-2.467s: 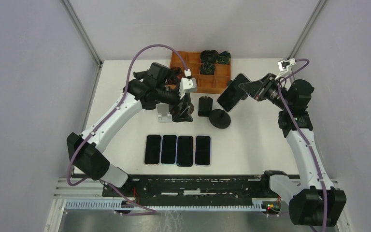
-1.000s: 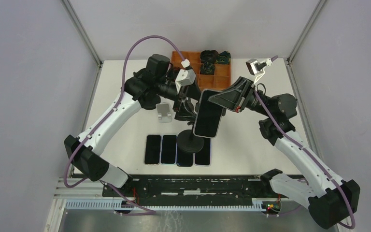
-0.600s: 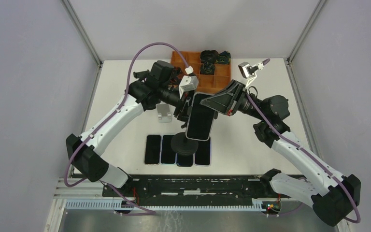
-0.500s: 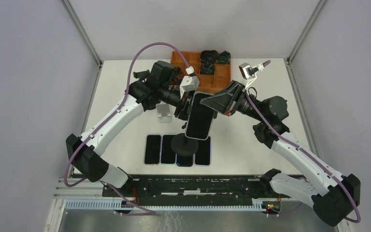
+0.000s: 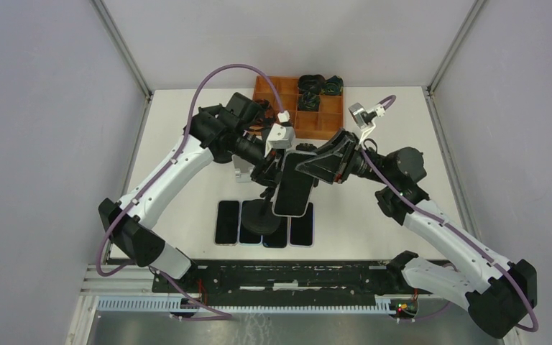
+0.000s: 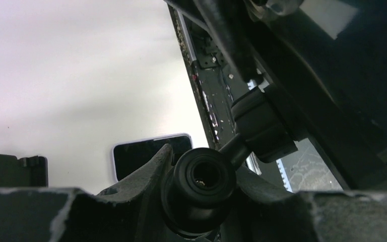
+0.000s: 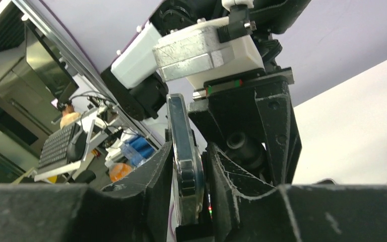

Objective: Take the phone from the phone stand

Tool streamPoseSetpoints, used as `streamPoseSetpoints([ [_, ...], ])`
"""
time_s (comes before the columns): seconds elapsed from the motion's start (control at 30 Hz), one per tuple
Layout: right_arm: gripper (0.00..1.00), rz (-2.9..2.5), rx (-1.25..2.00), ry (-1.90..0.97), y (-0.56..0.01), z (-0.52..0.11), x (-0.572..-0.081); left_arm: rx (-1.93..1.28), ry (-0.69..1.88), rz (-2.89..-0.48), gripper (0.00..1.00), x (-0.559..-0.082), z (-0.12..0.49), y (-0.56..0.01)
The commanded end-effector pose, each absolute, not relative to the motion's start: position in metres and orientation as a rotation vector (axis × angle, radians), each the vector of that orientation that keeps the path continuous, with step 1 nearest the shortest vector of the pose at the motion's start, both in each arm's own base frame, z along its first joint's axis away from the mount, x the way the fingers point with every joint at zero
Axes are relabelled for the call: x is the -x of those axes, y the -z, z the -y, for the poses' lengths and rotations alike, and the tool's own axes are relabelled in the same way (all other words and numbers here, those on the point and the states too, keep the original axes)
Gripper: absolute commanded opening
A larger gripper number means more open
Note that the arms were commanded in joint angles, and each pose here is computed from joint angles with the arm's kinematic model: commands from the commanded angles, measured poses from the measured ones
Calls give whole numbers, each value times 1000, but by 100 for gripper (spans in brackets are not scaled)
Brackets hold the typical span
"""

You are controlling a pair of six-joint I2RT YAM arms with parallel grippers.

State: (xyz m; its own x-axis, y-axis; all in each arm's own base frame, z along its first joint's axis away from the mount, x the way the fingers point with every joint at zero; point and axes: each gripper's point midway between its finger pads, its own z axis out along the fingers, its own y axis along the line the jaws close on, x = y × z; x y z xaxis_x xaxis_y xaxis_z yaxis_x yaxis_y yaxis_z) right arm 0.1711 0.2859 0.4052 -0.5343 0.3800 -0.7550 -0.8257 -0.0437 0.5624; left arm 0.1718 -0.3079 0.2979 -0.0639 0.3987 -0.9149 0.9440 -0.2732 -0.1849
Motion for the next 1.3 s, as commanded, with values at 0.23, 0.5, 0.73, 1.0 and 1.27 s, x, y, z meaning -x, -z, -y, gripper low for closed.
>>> streamPoseSetpoints([
  [0.23,50,-1330,743,-1627,-398,-288,-160,-1781,1354,-1299,2,-144,290,-320],
  [0.5,50,-1292,827,-1664,-405,-300,-152,-1827,1390,-1330,2,-136,283,-310],
  [0.73,48,-1283,910,-1654,-400,-307,-140,-1843,1384,-1325,2,-136,281,-309],
  [1.0,25,-1239,948,-1615,-411,-304,-137,-1858,1364,-1347,2,-134,278,-303],
  [1.27,21,-1192,968,-1612,-428,-305,-136,-1893,1343,-1381,2,-129,272,-290],
])
